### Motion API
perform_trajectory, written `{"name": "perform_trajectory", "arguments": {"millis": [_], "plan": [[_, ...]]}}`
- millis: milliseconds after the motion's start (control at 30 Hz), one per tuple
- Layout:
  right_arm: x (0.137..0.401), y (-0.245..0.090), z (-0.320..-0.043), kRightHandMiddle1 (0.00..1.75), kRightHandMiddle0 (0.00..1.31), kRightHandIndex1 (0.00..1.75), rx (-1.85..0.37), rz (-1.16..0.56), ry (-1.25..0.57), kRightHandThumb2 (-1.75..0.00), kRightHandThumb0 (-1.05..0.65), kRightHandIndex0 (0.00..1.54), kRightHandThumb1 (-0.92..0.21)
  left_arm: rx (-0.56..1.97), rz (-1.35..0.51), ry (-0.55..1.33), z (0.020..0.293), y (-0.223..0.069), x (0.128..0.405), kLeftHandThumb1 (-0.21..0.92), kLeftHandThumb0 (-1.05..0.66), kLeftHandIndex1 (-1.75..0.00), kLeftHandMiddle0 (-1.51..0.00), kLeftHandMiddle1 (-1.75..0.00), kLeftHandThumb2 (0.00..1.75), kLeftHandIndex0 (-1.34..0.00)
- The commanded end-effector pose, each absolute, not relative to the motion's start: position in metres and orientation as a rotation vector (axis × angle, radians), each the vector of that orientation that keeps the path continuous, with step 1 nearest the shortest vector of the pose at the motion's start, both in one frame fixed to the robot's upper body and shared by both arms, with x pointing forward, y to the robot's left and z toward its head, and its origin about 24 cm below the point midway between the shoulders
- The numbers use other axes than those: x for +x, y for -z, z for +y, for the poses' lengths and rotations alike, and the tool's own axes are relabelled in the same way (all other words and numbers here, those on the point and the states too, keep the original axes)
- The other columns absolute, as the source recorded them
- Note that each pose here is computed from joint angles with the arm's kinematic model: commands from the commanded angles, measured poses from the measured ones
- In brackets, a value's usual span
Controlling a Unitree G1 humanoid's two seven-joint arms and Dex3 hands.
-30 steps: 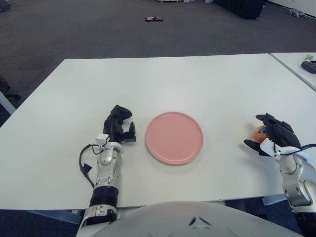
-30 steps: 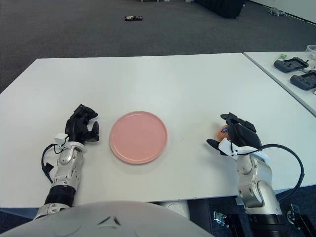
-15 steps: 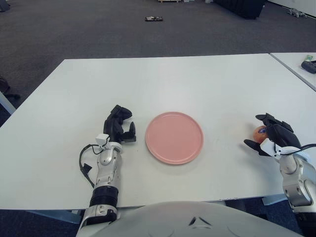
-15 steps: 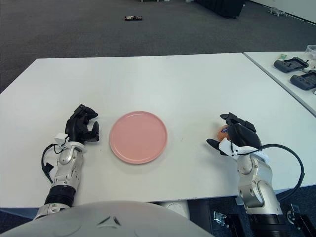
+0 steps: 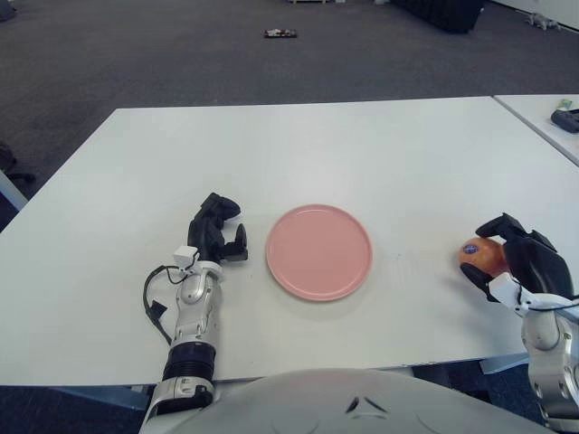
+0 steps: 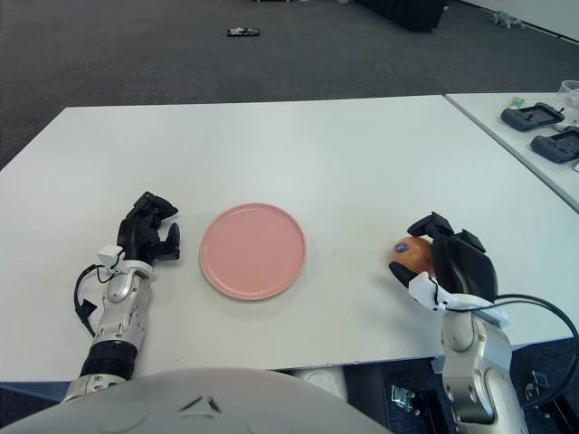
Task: Put the apple into the plate.
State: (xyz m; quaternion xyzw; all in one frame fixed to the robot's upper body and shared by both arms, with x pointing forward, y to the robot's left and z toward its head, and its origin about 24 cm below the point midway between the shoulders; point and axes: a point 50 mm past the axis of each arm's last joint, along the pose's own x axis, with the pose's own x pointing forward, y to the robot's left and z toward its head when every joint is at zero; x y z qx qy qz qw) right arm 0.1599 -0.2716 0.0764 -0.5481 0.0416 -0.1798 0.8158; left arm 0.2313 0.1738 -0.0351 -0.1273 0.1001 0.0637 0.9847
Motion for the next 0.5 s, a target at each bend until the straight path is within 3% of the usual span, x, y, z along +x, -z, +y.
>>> {"name": "perform_trajectory", "arguments": {"millis": [0, 467], "plan": [[0.162, -0.082, -0.2692, 1.7, 0.68, 1.74, -1.144, -0.033, 0.49, -1.71, -0.02, 0.86, 0.04, -0.286, 0.299, -0.147, 0.1735, 0.0529, 0.2179, -0.08, -0.01, -1.66, -0.92, -1.75, 1.75, -0.72], [0.1615, -0.0842, -0.2653, 1.75, 0.69, 1.72, -1.065, -0.228, 0.602, -1.75, 0.0, 0.9, 0.07, -0.293, 0.299, -0.148, 0.1737, 0.0531, 0.2179, -0.08, -0.01, -1.66, -0.92, -1.75, 1.75, -0.72]]}}
